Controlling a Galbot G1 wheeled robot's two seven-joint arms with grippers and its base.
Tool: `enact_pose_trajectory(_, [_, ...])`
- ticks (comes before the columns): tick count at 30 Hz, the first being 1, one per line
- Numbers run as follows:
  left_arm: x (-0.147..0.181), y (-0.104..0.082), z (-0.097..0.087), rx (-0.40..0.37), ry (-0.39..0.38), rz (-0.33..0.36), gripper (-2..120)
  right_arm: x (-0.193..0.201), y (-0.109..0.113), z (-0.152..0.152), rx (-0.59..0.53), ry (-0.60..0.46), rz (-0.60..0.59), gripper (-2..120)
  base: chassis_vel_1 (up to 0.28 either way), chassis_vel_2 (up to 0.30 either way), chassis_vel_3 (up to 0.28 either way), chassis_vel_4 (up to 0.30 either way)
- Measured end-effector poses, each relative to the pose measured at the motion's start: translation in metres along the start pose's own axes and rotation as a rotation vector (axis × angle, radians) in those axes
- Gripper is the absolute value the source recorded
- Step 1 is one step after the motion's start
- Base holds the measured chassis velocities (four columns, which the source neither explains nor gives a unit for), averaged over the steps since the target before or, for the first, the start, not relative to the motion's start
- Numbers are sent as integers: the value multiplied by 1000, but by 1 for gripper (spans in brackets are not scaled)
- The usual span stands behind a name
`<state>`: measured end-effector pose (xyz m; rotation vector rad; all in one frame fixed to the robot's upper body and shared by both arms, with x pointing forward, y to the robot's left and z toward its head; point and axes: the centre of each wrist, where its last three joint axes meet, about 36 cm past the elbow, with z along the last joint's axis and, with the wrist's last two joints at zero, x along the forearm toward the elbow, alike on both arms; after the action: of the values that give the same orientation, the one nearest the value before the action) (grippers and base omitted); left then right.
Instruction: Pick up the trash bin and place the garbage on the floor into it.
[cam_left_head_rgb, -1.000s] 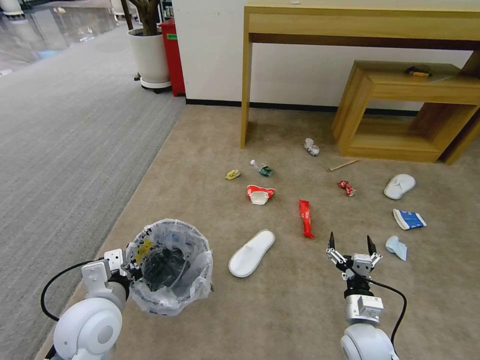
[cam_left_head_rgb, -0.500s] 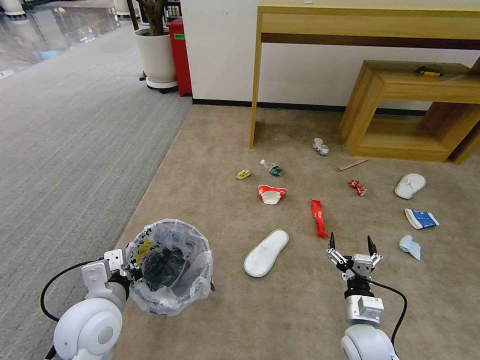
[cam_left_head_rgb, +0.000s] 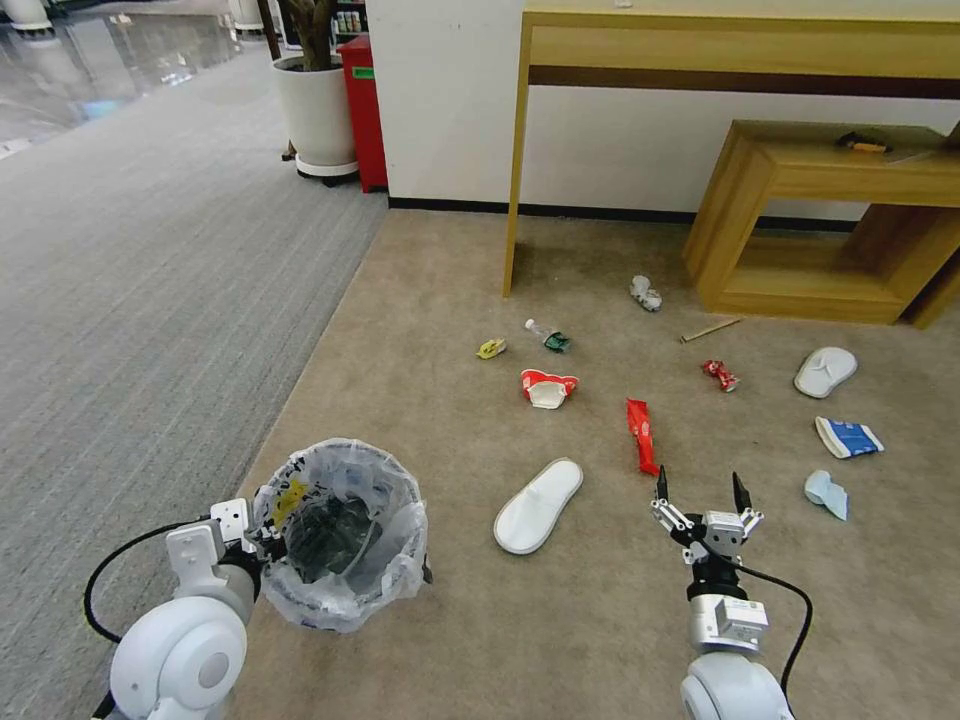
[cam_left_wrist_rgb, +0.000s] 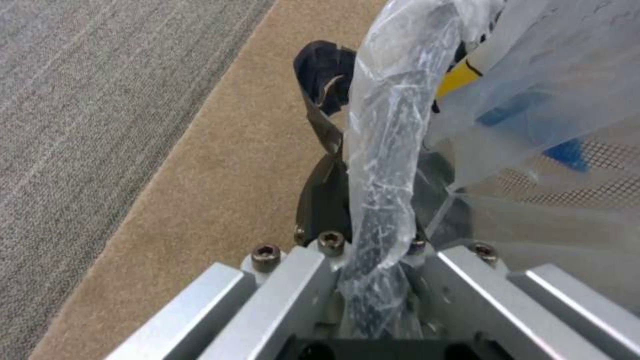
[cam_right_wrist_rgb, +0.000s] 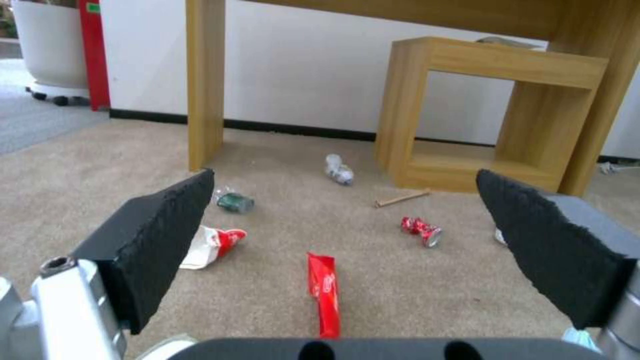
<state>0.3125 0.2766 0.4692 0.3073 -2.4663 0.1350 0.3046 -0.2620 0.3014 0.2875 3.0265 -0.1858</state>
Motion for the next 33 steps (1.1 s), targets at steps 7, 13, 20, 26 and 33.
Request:
enact_pose_trajectory(7, [0,0,0,0,-1,0,0,0,1,0,-1,2,-2,100,0,0,0,0])
enact_pose_trajectory(13, [1,0,1,1,0,0,0,0,1,0,1,2,-4,100,0,0,0,0])
enact_pose_trajectory(20, [1,-1,2,1,-1,1,0,1,3,2,0,7,-8,100,-16,14,23,-16])
enact_pose_trajectory(26, [1,-1,3,1,0,1,0,0,6,3,-2,8,-12,100,-18,11,13,-21])
enact_pose_trajectory(33, [0,-1,4,2,3,-1,0,3,21,3,-44,58,9,100,-13,9,16,-15])
